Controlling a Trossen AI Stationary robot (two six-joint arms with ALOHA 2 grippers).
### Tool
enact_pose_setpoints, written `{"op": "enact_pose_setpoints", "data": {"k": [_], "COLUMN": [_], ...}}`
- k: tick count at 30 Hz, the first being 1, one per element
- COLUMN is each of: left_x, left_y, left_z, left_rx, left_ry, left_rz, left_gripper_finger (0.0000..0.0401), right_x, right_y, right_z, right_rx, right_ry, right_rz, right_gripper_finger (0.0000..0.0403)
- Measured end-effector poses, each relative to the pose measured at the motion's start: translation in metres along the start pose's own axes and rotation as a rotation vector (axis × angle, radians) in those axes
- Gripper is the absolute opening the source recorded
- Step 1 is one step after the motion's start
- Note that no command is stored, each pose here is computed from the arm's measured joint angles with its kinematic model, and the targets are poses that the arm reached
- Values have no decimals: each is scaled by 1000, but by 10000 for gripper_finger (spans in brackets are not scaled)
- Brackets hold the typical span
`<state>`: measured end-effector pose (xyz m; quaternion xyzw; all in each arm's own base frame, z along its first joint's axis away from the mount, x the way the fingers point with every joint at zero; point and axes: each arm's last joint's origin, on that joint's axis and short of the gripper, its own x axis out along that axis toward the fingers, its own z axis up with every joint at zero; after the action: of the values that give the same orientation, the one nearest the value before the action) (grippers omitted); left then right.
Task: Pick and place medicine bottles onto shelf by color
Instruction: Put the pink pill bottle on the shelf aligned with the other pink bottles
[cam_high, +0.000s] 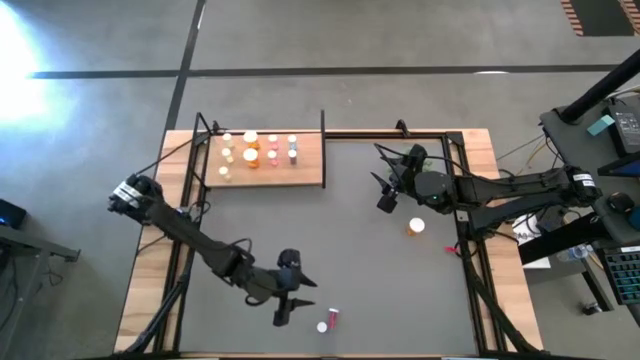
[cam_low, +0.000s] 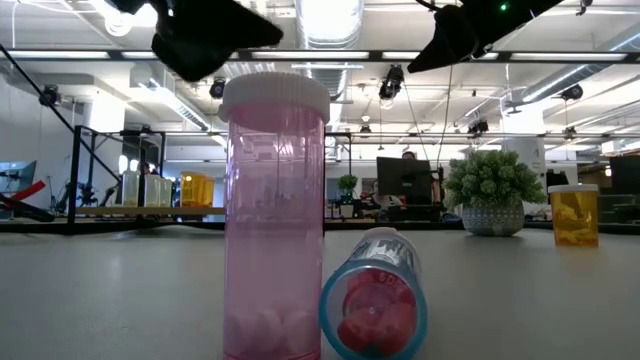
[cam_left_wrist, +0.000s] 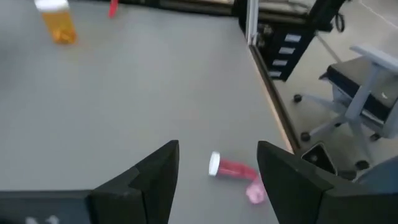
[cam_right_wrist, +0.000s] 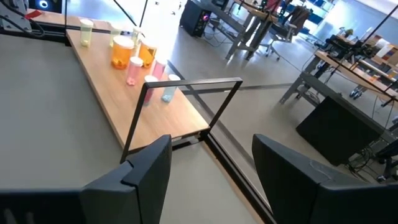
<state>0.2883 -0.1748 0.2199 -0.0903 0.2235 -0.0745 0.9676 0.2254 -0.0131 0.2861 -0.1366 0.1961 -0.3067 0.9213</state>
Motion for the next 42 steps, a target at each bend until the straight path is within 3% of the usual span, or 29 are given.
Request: {"op": "enact_pose_setpoints", "data": {"k": [12,19,32,42], "left_x": [33,50,65,75], "left_y": [-31,-51,-55,-59], "left_z": [-2,-14,-30,-47], "left_rx": [-132,-107,-80,-49], "left_ry": [27,59,90,128], "left_rz": [-54,-79,-33,-3], "left_gripper_finger": [200,202,274,279], "right_x": [0,0,0,0], "right_y": [0,0,0,0], "right_z": [0,0,0,0], "right_rx": [0,0,0,0], "right_ry": [0,0,-1,0], "right_rz": [0,1,0,0], "right_gripper_finger": [215,215,215,215]}}
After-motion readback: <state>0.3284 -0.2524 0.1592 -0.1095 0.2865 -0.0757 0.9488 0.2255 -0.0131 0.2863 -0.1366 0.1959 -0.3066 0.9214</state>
